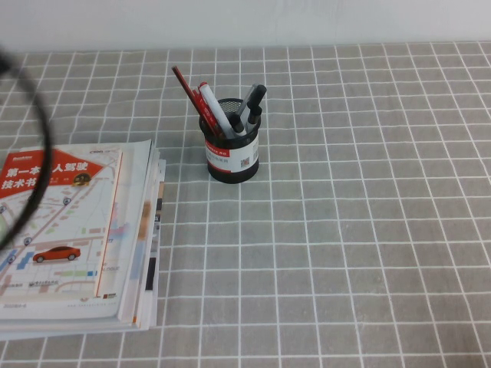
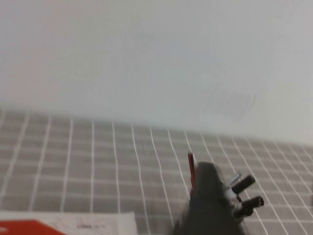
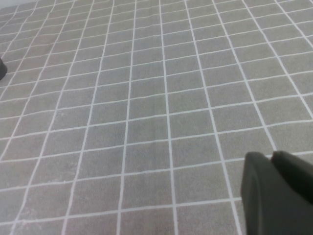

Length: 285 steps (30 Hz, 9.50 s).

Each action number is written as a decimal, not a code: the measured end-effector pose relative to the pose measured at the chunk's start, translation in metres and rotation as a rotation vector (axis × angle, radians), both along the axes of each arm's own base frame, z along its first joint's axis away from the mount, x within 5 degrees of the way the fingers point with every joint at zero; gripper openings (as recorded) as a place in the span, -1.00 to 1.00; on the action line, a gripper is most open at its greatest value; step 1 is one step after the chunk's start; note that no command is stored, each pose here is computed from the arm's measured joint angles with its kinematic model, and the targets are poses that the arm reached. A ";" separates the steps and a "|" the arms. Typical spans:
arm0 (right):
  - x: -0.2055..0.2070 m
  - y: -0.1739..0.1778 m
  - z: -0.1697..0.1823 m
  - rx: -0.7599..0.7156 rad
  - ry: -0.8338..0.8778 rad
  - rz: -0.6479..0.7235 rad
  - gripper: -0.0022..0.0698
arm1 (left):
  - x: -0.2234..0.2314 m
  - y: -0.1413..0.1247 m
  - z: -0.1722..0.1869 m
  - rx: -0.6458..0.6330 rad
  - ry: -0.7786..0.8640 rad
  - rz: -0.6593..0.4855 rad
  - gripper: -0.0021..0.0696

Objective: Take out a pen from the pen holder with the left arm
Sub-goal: 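Take a marker out of the pen holder and lay it on the table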

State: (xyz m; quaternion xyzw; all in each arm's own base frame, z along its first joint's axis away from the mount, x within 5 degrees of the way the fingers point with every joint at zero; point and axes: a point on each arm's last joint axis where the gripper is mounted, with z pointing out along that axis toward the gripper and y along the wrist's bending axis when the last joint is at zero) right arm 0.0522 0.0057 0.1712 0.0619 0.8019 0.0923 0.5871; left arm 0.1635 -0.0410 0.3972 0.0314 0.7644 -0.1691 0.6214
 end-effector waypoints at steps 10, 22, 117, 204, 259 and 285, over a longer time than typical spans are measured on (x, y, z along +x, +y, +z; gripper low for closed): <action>0.000 0.000 0.000 0.000 0.000 0.000 -0.97 | 0.136 -0.049 -0.018 -0.064 0.272 -0.187 0.91; 0.000 0.000 0.000 0.000 0.000 0.000 -0.97 | 0.226 -0.079 -0.084 -0.191 0.309 -0.271 0.74; 0.000 0.000 0.000 0.000 0.000 0.000 -0.97 | 0.143 -0.113 -0.101 0.175 0.771 -0.513 -0.92; 0.000 0.000 0.000 0.000 0.000 0.000 -0.97 | 0.117 -0.272 -0.009 0.438 0.208 -1.035 -0.94; 0.000 0.000 0.000 0.000 0.000 0.000 -0.97 | -0.123 0.031 -0.169 0.077 0.027 0.003 -0.95; 0.000 0.000 0.000 0.002 0.000 0.000 -0.97 | -0.111 0.040 -0.224 0.192 0.083 0.248 -0.95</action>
